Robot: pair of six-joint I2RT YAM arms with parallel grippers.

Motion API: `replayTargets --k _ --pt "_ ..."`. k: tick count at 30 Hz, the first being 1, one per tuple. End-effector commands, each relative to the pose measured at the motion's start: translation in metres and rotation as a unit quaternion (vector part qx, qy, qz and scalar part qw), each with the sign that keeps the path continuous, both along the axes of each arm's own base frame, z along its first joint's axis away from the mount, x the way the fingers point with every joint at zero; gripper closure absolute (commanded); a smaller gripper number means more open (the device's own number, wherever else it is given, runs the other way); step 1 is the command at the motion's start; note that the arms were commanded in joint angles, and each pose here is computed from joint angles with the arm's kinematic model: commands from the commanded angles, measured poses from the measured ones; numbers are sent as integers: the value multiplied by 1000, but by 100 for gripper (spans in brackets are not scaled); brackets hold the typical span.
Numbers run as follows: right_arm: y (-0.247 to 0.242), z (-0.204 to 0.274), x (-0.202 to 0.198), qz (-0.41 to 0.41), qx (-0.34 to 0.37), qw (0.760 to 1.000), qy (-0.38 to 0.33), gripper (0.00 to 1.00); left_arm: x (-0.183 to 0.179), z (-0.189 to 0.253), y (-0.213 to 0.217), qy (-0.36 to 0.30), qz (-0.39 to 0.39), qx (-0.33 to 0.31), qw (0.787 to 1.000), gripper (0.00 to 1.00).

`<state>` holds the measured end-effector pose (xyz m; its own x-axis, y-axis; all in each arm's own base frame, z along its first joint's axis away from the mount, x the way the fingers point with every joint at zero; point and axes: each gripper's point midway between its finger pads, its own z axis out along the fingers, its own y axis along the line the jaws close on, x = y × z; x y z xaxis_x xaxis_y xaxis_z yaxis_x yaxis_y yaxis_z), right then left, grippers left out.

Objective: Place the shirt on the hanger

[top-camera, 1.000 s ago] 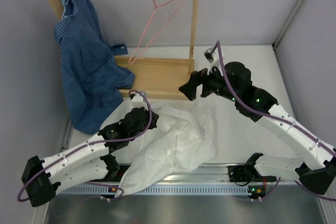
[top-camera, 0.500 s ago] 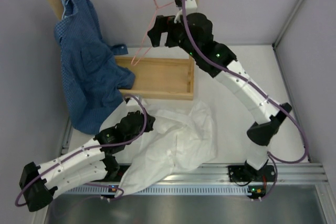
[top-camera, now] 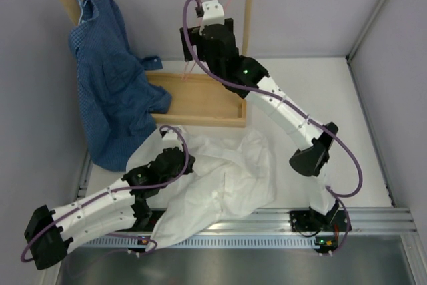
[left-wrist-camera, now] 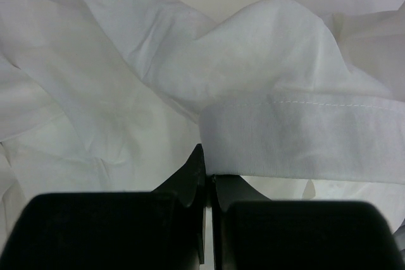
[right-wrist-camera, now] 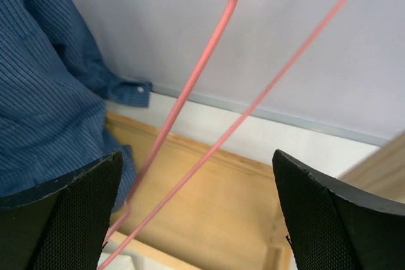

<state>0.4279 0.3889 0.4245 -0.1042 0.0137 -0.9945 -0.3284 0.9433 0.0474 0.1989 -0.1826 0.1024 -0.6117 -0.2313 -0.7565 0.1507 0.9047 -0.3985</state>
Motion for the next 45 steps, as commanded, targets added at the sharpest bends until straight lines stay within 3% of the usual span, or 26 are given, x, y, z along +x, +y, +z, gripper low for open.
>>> replayTargets --k 1,6,9,10,17,21,23,29,41,45 --pt "-36 16 -22 -53 -44 997 -16 5 2 6 -4 -6 1 -22 1000 100" --pt "-50 6 -35 6 -34 999 17 18 0 7 -10 1 -8 -32 999 100" --pt "-56 -2 -44 24 -35 998 35 37 -1 6 -10 2 -7 -31 999 100" --pt "-58 -2 -46 25 -38 998 35 48 -1 7 -9 -1 -6 -32 999 100" --pt "-78 9 -54 37 -45 998 25 85 -3 10 -8 -4 -10 -42 999 100" --pt "-84 -4 -46 56 -55 996 39 88 -4 15 -6 -9 -6 -47 999 100" --pt "-83 -12 -42 65 -66 995 43 81 -3 18 -5 -12 -5 -47 999 100" --pt "-80 -23 -31 84 -76 992 52 84 -3 21 -6 -13 -6 -46 999 100" --pt "-81 -27 -5 74 -91 992 44 83 -4 18 -1 -14 -3 -40 999 100" --pt "-78 -20 -6 77 -79 993 36 92 -4 17 2 -15 -1 -33 999 100"
